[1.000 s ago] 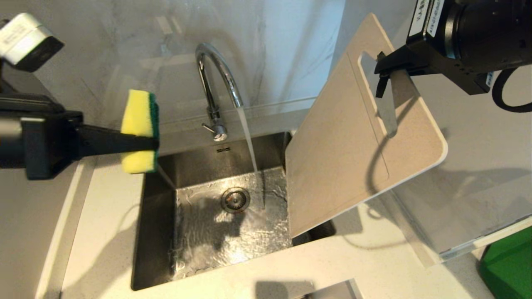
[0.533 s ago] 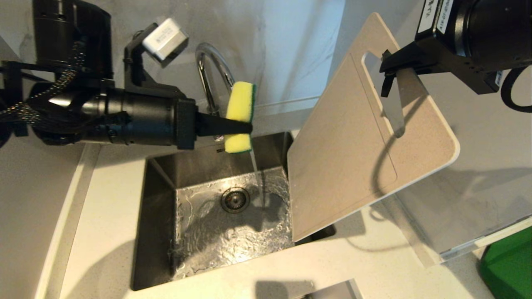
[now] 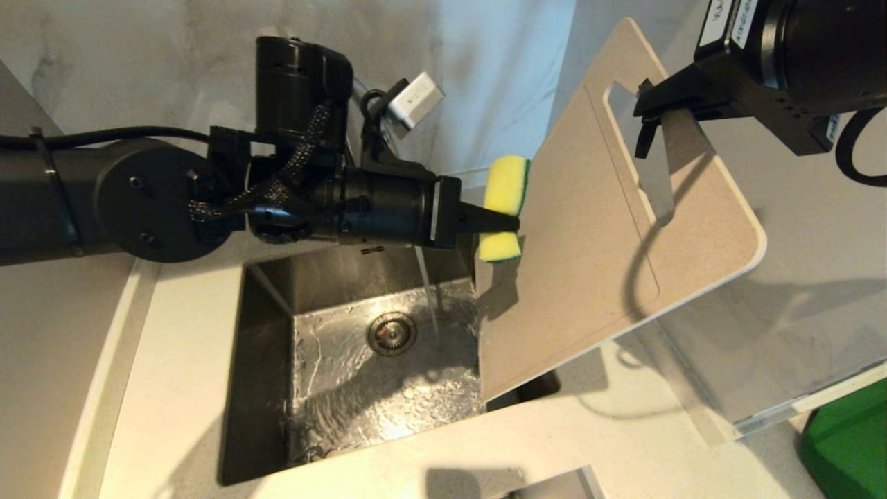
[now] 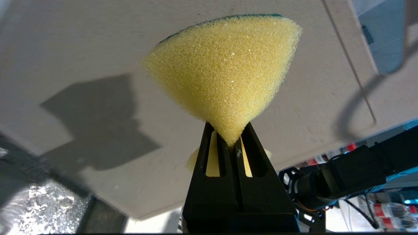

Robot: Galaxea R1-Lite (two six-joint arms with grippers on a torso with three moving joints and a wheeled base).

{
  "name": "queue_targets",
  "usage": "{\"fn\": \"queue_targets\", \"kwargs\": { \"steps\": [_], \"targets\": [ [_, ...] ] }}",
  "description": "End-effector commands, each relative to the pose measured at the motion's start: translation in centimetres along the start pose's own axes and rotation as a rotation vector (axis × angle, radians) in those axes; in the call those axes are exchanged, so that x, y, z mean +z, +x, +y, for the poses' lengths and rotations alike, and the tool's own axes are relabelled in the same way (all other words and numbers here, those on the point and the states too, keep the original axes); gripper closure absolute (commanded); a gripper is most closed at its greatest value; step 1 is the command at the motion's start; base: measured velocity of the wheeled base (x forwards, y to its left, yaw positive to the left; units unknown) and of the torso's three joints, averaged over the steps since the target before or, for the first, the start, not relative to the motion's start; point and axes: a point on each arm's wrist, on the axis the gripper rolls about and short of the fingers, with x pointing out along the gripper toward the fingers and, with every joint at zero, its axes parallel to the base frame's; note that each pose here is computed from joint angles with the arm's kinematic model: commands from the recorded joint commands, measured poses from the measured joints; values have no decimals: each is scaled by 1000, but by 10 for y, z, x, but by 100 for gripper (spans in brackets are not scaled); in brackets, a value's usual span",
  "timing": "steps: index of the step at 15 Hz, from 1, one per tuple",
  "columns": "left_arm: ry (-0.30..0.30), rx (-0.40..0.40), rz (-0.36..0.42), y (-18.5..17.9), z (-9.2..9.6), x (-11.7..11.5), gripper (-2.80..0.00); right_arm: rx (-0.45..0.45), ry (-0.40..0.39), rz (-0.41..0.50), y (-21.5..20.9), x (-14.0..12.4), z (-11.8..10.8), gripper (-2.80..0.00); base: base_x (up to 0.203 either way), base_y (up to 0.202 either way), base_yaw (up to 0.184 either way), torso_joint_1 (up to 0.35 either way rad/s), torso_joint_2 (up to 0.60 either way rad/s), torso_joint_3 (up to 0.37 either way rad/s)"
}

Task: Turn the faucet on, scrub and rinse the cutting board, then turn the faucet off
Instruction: Put down the cutting board

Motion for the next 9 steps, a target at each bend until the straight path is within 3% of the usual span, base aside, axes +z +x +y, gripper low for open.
{"fn": "queue_targets", "kwargs": {
  "steps": [1,9],
  "targets": [
    [-19,-14,35,24,8,-12,0,1,2,2,0,0,0,0,0,0,0,0,0,0],
    [-47,-16,92,43,16,-30,0,8,6,-11,-5,2,0,0,0,0,0,0,0,0]
  ]
}}
